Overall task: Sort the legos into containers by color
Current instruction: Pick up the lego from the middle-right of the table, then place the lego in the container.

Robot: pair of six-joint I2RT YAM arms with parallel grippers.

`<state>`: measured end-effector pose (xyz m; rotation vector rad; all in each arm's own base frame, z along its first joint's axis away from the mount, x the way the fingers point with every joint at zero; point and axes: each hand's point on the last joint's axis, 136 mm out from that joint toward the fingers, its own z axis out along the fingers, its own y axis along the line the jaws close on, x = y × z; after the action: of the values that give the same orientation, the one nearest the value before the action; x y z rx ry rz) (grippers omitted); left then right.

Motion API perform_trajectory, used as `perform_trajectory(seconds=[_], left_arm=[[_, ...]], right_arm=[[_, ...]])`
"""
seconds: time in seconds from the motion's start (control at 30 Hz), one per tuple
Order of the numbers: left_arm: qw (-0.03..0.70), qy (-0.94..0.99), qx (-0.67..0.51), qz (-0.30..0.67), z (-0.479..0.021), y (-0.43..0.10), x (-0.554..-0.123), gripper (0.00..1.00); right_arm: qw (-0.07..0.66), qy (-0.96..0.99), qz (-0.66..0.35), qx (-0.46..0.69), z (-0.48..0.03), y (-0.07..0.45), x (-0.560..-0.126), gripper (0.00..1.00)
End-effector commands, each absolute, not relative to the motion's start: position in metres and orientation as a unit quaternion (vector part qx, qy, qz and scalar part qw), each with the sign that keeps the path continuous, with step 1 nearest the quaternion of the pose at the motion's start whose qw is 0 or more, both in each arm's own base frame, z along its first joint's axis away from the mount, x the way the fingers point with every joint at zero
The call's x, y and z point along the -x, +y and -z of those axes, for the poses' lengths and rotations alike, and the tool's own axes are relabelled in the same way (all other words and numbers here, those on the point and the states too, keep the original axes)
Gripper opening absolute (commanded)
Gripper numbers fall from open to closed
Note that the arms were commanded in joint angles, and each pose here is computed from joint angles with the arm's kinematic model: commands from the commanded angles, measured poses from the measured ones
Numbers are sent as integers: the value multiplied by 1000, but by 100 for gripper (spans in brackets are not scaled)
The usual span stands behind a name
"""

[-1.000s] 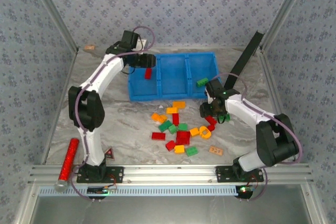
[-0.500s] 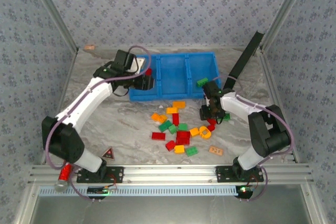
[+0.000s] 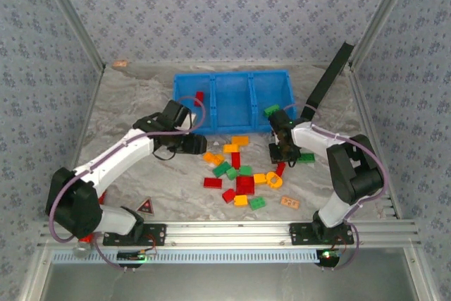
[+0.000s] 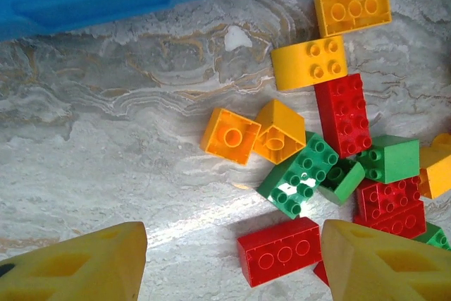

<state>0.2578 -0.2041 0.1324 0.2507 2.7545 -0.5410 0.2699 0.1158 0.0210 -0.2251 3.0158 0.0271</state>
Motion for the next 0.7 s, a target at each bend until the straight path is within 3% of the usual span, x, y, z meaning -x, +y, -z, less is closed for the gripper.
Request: perform_trajectory(seconds=[0.0,0.2,0.43,0.67], left_arm=[[178,964,-62,189,-131,-203,-261,66],[191,963,-50,181,-110,-200,-260,67],[190,967,-26,170,-90,-193,-258,67],[189,964,8,187,-69,-194,-256,67]], right_arm=[[72,993,-12,91,-48,126,-273,31],[154,979,-33,128,-121,155,-298,29],[280,933,-70,214,-216,231,-351,29],[342,882,-110,303,-248,331,-398,29]])
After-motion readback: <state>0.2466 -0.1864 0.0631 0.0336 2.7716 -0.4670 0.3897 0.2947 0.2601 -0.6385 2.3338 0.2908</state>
